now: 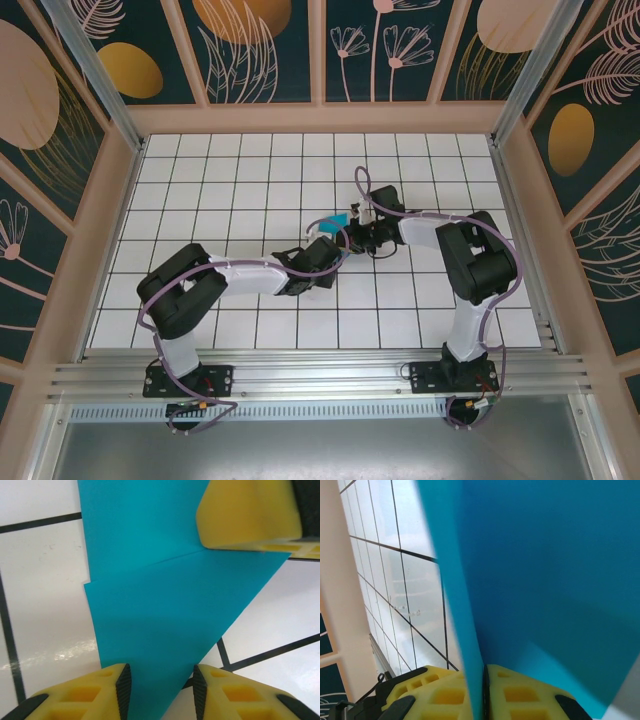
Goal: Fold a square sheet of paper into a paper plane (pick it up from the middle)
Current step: Fourth fold the wing at the center of the table.
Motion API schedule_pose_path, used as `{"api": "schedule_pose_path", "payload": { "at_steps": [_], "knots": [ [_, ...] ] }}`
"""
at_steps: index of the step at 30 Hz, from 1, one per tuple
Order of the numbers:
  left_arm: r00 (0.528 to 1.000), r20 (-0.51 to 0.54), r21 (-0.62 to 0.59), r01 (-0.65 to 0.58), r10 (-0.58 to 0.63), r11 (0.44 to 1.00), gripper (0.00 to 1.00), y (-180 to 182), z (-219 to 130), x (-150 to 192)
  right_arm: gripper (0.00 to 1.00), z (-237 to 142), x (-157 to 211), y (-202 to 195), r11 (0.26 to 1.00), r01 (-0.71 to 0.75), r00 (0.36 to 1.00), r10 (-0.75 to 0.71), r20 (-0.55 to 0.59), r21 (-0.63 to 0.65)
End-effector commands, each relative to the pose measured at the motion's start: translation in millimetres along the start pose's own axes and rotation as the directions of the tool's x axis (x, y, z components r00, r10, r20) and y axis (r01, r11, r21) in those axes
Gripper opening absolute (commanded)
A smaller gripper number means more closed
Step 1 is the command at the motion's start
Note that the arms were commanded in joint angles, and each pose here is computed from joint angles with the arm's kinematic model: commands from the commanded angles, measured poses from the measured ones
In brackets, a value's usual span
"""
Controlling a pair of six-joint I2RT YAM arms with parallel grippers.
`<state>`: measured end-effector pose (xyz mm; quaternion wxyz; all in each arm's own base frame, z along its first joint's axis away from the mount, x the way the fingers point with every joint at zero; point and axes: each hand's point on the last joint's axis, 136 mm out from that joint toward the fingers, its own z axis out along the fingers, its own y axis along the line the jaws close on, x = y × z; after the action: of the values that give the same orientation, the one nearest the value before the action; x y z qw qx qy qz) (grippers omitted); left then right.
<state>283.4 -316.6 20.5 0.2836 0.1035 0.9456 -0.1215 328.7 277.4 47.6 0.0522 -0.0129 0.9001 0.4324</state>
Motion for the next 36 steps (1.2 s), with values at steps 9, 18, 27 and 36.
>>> {"api": "schedule_pose_path", "payload": {
  "at_steps": [9,18,27,36],
  "knots": [
    [0.995,0.086,-0.038,-0.038,0.041,0.999,0.50,3,-15,-17,0.13,-2,-7,15,0.999,-0.034,0.999,0.034,-0.001,0.009],
    [0.995,0.068,-0.064,-0.069,0.073,0.996,0.51,6,-10,-12,0.13,-4,-9,20,0.999,-0.052,0.999,0.052,-0.009,0.005],
    [0.993,0.066,-0.094,-0.096,0.102,0.991,0.42,10,-8,-12,0.13,-4,-8,21,0.999,-0.048,0.999,0.048,-0.014,0.011],
    [0.991,0.065,-0.111,-0.109,0.116,0.988,0.43,13,-8,-12,0.13,-4,-10,24,0.999,-0.043,0.999,0.043,-0.012,0.011]
  ]
}}
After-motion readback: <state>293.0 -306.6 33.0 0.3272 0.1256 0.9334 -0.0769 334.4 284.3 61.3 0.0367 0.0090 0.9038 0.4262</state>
